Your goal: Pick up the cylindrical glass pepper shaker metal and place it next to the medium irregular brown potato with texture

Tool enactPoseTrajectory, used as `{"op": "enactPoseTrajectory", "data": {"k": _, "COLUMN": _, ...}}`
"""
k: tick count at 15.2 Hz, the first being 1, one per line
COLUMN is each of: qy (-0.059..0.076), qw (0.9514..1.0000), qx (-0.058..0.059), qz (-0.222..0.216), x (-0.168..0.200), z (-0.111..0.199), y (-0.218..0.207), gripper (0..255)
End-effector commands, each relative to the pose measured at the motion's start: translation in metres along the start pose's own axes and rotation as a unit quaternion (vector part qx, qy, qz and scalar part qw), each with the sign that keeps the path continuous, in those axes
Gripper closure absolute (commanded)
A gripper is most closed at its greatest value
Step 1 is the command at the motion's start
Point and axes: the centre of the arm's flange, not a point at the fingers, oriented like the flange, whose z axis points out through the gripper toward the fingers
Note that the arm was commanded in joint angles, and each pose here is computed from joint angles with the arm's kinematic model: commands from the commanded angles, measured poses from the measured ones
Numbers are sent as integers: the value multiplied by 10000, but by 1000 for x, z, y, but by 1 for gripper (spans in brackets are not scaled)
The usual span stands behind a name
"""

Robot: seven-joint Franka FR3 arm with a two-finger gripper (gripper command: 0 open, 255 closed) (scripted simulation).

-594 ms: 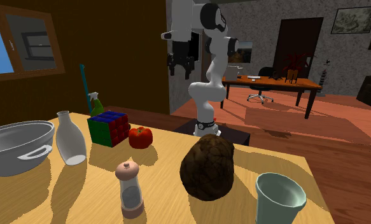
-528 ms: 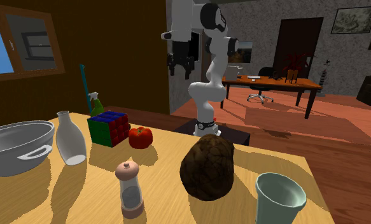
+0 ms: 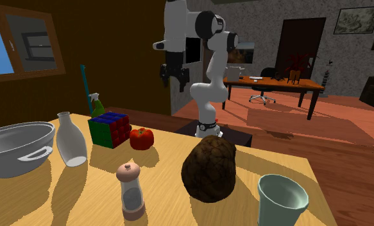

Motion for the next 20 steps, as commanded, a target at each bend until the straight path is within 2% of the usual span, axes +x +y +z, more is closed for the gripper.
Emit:
{"op": "enactPoseTrajectory", "data": {"k": 1, "qy": 46, "qw": 10000, "qx": 19, "qz": -29, "x": 25, "z": 10, "y": -6, "gripper": 0}}
{"op": "enactPoseTrajectory", "data": {"k": 20, "qy": 396, "qw": 9985, "qx": 188, "qz": -313, "x": 238, "z": 97, "y": -73, "gripper": 0}}
